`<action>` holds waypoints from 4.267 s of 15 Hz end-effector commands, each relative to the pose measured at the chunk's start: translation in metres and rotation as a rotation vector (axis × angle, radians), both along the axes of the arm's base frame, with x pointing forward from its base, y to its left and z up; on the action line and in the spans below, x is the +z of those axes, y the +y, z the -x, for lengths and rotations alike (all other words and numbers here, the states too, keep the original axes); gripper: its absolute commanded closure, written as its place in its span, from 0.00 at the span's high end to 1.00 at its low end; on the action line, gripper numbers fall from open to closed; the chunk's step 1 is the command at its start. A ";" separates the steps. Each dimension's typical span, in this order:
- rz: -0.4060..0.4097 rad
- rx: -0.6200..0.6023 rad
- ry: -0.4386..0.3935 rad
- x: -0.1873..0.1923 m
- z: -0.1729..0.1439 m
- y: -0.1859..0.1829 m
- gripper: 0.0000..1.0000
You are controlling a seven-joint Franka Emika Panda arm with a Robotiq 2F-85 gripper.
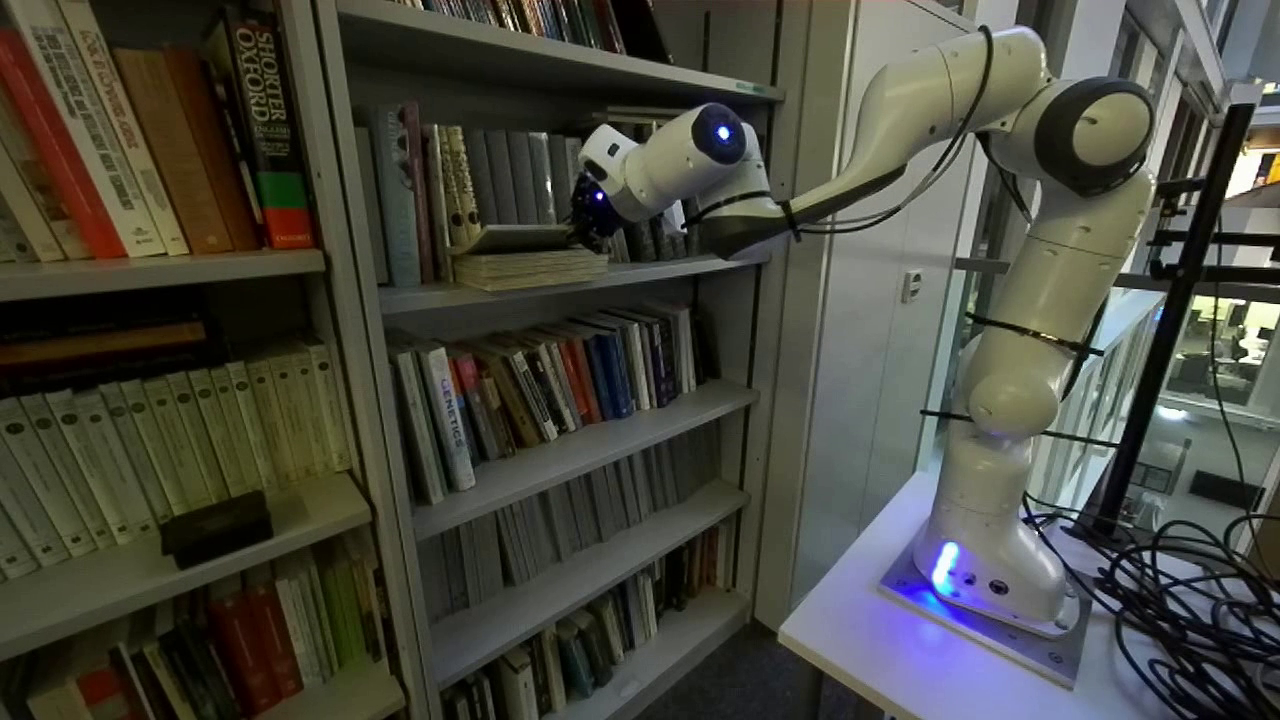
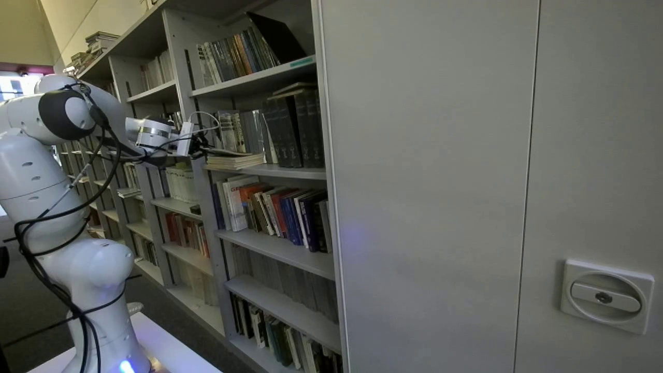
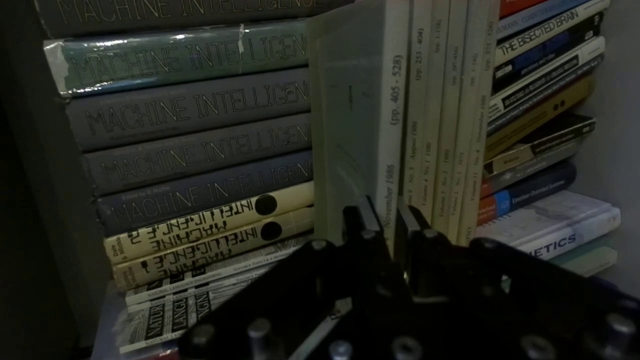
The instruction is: Put the book on top of the books on the shelf
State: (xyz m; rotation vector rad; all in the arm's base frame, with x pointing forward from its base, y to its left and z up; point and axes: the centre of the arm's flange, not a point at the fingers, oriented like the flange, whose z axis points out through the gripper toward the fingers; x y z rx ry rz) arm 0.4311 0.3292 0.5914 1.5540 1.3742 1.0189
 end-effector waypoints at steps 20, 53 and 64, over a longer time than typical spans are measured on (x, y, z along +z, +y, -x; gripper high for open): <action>0.090 -0.031 0.015 -0.005 0.007 -0.027 0.03; -0.010 -0.100 -0.109 -0.049 -0.010 -0.032 1.00; -0.010 -0.123 -0.161 -0.027 -0.038 -0.030 1.00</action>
